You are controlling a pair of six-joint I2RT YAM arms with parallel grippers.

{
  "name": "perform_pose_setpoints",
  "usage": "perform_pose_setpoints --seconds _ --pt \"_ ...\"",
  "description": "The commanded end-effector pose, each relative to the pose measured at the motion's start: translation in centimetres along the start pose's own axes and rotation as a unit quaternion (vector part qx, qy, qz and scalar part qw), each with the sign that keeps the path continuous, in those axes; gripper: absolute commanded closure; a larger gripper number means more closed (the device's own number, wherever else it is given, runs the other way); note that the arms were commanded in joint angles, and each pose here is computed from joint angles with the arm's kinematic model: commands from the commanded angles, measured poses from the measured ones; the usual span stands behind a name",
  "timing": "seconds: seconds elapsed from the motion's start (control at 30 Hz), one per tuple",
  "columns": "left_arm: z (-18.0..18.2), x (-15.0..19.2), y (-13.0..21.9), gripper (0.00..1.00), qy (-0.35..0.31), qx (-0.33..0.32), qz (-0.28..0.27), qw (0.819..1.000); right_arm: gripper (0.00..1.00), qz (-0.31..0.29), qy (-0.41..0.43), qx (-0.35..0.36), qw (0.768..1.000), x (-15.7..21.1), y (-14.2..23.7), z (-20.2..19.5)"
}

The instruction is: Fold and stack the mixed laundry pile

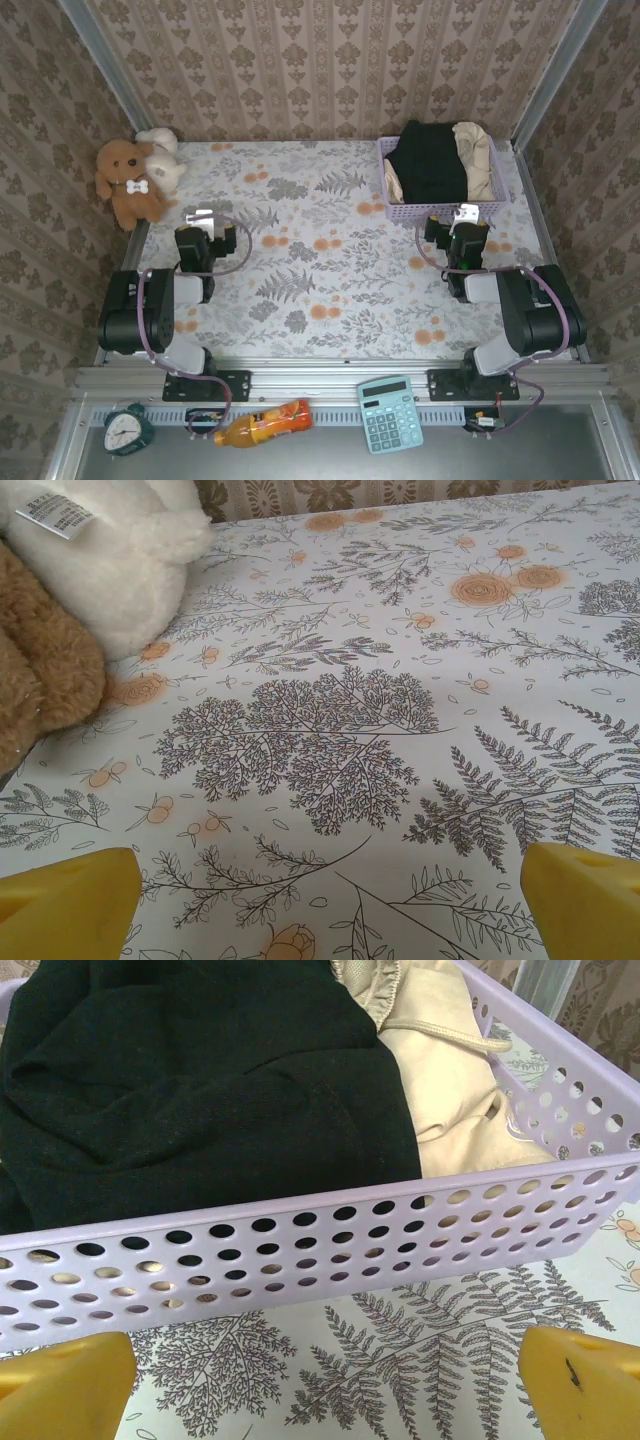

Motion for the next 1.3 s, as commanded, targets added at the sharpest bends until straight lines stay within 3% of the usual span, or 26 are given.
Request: perform_pose_setpoints --seconds 0.0,0.97,1.1,1.27 --pt "0.2 -0.6 -0.2 0.0 0.002 0.0 -0.017 1.0 0.0 -0.006 0.005 -0.011 1.0 -0.1 0.1 0.3" --pt "0.3 -0.6 0.1 0.0 0.004 -0.011 -0.021 1.0 0.0 -0.013 0.003 -0.007 1.0 -0.3 0.2 0.2" --pt "1.9 -3.6 2.9 0.0 0.022 -0.051 -0.029 0.998 0.0 -0.011 0.025 -0.005 1.0 -1.6 1.4 0.9" --pt "3.8 -9.1 6.9 0.0 0.045 -0.065 -0.014 0.997 0.0 0.019 0.021 0.001 1.0 -7.1 3.9 1.5"
Point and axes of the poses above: each hand's point on the last joint's axis, 136 mm out from that joint toward the fingers, its own y axis back along the fingers, its own z axis along the line the jaws close on, x = y × z, the point moved 10 cm from there along y, back along the fingers, and after that the axes turned 10 degrees about -y, right-handed, at the moved point
